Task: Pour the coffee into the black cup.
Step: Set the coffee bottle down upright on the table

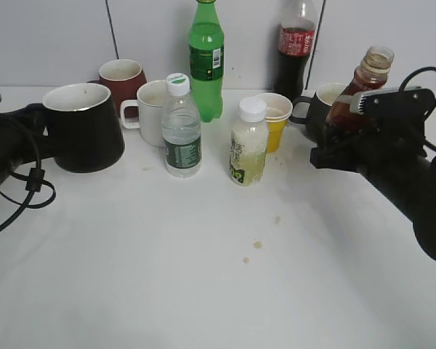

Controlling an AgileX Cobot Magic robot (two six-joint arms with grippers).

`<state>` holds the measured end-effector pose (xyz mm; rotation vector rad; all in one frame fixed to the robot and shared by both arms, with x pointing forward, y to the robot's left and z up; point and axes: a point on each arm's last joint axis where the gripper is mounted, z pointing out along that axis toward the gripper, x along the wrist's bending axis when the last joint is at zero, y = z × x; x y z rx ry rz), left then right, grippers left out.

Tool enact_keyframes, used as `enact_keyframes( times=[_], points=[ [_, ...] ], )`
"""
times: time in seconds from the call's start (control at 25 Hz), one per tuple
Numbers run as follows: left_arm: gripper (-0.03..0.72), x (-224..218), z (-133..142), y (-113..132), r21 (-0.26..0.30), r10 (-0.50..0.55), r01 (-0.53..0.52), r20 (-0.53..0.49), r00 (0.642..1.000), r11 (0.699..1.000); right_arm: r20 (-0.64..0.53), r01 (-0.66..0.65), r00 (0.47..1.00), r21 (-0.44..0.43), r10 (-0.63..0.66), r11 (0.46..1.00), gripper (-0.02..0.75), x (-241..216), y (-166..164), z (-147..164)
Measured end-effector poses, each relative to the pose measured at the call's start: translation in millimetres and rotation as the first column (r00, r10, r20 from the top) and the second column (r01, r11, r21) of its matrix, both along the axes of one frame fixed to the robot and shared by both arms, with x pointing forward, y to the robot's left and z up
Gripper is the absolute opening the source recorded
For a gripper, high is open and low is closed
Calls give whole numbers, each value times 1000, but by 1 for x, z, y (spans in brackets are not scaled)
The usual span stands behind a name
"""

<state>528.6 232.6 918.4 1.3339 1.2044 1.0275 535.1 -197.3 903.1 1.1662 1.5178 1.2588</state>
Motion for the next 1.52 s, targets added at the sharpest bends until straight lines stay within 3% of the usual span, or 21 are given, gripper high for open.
enact_keyframes(
  times=[0.36,0.72,1.04,1.4,1.52],
  points=[
    [36,36,-38,9,21,49,-47,-69,996,999,-132,40,990,-21,-42,999,503,-4,-5,-53],
    [36,61,-70,1,36,16,-12,-95,995,999,-139,46,989,-21,-48,999,503,-5,-5,-56],
    [43,59,-71,0,30,13,-11,-92,996,999,-138,48,989,-21,-51,999,503,-5,-6,-56],
    [234,36,-74,-16,23,-15,17,-116,993,1000,-124,55,991,-14,-56,998,503,-1,-5,-54],
    [255,28,-71,-14,20,9,-6,-123,992,1000,-103,55,993,-6,-56,998,503,5,-3,-51]
  ],
)
